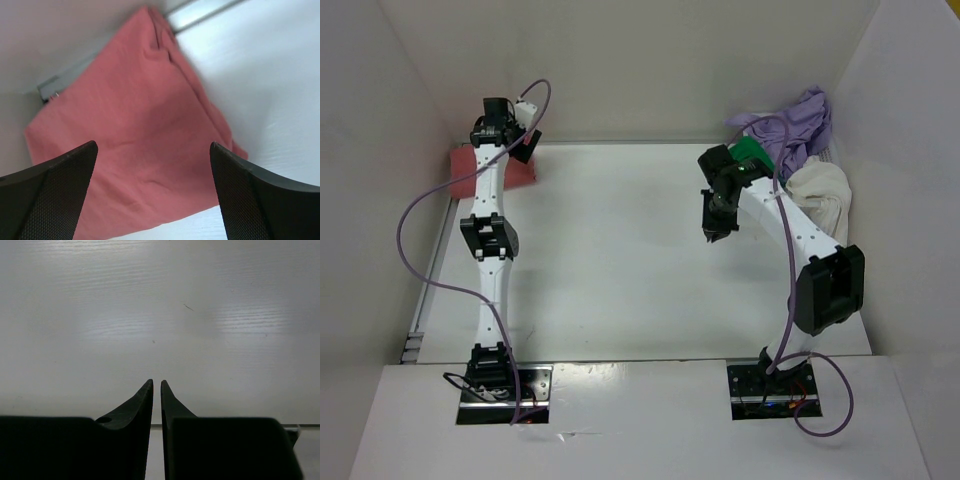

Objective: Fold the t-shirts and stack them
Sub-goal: Put the neatly folded tshirt into the corner of the board with the left arm

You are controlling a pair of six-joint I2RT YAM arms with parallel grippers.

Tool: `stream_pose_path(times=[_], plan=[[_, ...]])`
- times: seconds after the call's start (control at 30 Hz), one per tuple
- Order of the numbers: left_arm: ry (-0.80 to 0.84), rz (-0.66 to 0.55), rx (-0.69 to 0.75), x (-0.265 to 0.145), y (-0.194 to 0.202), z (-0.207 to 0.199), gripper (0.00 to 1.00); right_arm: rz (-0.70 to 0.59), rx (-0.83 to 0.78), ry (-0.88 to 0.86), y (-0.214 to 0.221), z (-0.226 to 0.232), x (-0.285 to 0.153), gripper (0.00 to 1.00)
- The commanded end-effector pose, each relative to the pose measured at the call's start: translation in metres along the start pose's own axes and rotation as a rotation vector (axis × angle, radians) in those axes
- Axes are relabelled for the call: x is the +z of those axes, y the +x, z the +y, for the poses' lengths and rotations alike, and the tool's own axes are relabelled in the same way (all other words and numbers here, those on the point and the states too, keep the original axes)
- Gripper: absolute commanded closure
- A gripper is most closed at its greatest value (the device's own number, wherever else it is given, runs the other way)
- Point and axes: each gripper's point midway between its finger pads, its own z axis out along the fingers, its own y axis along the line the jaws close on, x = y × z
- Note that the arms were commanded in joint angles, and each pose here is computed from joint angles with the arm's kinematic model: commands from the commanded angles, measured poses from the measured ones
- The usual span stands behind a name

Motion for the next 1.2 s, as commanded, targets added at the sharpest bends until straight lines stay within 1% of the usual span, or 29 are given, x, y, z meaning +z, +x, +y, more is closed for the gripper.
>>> stream_pose_path(times=[0.0, 0.03, 0.1, 0.13, 0.17, 0.23, 0.33, 0.37, 0.43, 0.5, 0.7, 0.77, 0.8, 0.93, 1.1, 1.13, 1.17], plan=[[0.023, 0.065, -0.032, 0.006, 0.031, 0.005, 0.01, -0.063, 0.005, -0.036, -0.005, 0.005, -0.011, 0.84], [0.091, 0.065, -0.013, 0.005, 0.033, -0.007, 0.01, -0.055, 0.004, -0.032, -0.002, 0.004, -0.009, 0.84], [0.15, 0.094, 0.004, 0.007, 0.044, -0.02, 0.04, -0.049, 0.003, -0.039, 0.001, 0.004, -0.009, 0.84], [0.19, 0.132, 0.008, 0.009, 0.057, -0.031, 0.07, -0.049, 0.003, -0.039, 0.001, 0.004, -0.009, 0.84], [0.227, 0.144, 0.015, 0.012, 0.064, -0.039, 0.08, -0.049, 0.003, -0.039, 0.003, 0.003, -0.01, 0.84], [0.269, 0.17, 0.007, 0.012, 0.073, -0.049, 0.09, -0.06, 0.004, -0.045, 0.003, 0.003, -0.014, 0.84], [0.283, 0.192, 0.004, 0.009, 0.078, -0.053, 0.09, -0.052, 0.004, -0.041, 0.005, 0.002, -0.012, 0.84], [0.279, 0.193, 0.007, 0.009, 0.081, -0.048, 0.09, -0.042, 0.003, -0.036, 0.008, 0.001, -0.009, 0.84], [0.293, 0.212, 0.013, 0.006, 0.086, -0.05, 0.09, -0.063, 0.014, -0.048, 0.007, 0.001, -0.014, 0.84], [0.291, 0.228, 0.027, 0.004, 0.092, -0.045, 0.09, -0.066, 0.014, -0.049, 0.01, -0.001, -0.016, 0.81], [0.347, 0.276, 0.066, -0.004, 0.105, -0.054, 0.11, -0.062, 0.023, -0.037, 0.016, -0.006, -0.015, 0.81], [0.357, 0.291, 0.073, -0.007, 0.111, -0.051, 0.11, -0.07, 0.024, -0.041, 0.016, -0.006, -0.018, 0.81], [0.366, 0.311, 0.071, -0.007, 0.121, -0.05, 0.11, -0.07, 0.024, -0.042, 0.016, -0.006, -0.018, 0.81], [0.362, 0.312, 0.072, -0.007, 0.124, -0.044, 0.11, -0.078, 0.024, -0.046, 0.014, -0.005, -0.017, 0.81], [0.324, 0.306, 0.105, -0.016, 0.119, -0.028, 0.11, -0.086, 0.025, -0.05, 0.013, -0.005, -0.02, 0.8], [0.315, 0.294, 0.107, -0.021, 0.112, -0.024, 0.09, -0.086, 0.025, -0.05, 0.014, -0.005, -0.018, 0.8], [0.329, 0.253, 0.102, -0.027, 0.1, -0.025, 0.0, -0.096, 0.026, -0.056, 0.013, -0.005, -0.021, 0.8]])
